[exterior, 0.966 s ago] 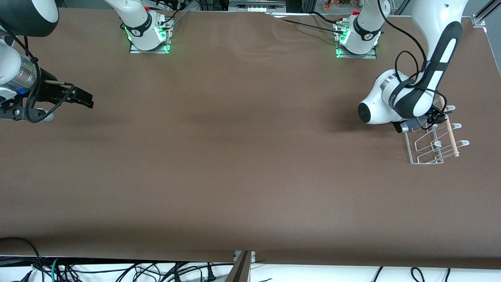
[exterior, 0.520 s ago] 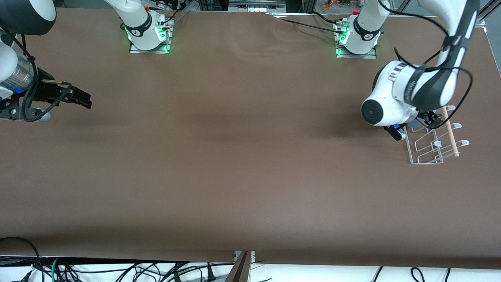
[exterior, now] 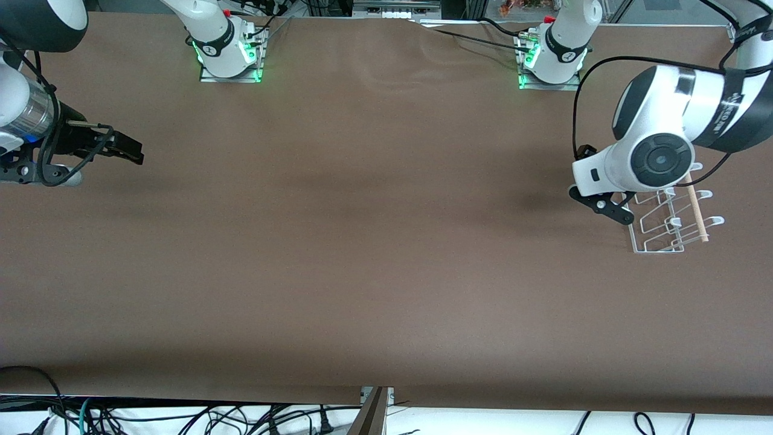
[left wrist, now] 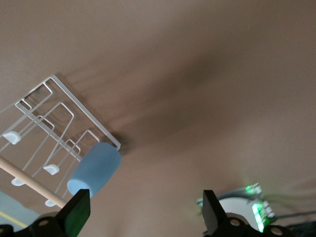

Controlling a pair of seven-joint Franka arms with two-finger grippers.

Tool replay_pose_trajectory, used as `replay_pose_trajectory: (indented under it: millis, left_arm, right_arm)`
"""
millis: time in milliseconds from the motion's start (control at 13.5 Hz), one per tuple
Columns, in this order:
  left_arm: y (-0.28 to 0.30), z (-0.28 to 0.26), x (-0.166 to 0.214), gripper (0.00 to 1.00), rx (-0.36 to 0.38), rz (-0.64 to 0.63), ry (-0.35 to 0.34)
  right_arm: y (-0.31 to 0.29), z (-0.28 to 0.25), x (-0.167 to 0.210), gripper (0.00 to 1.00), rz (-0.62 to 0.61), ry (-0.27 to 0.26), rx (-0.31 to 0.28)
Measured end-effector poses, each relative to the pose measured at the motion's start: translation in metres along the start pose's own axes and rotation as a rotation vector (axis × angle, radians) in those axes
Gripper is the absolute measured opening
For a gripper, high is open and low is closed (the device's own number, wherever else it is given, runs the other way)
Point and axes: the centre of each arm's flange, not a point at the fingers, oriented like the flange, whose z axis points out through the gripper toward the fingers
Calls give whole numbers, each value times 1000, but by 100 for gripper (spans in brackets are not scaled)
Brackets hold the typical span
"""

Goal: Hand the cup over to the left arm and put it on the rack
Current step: 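Release the cup on the rack and raise the left gripper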

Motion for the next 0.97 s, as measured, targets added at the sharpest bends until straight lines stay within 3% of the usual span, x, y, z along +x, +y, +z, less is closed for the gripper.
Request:
replay_pose_trajectory:
  millis: [297,669,817,966]
  left_arm:
    - [-2,-75,1,100,-51,-111,231]
    - [-22,-95,-9,100,-150,-279,339]
    - [-34,-97,-19,100,-151,-371,411]
    - [-32,-84,-33,100,-148,-409,433]
  right_arm:
    - [-3,-7,-2,99,-1,-2,27]
    - [-24,-13,-5,99,-12,7,33]
    - [-23,-12,-5,99,-6,0,32]
    - [-15,-6,-1,99,10,-12,32]
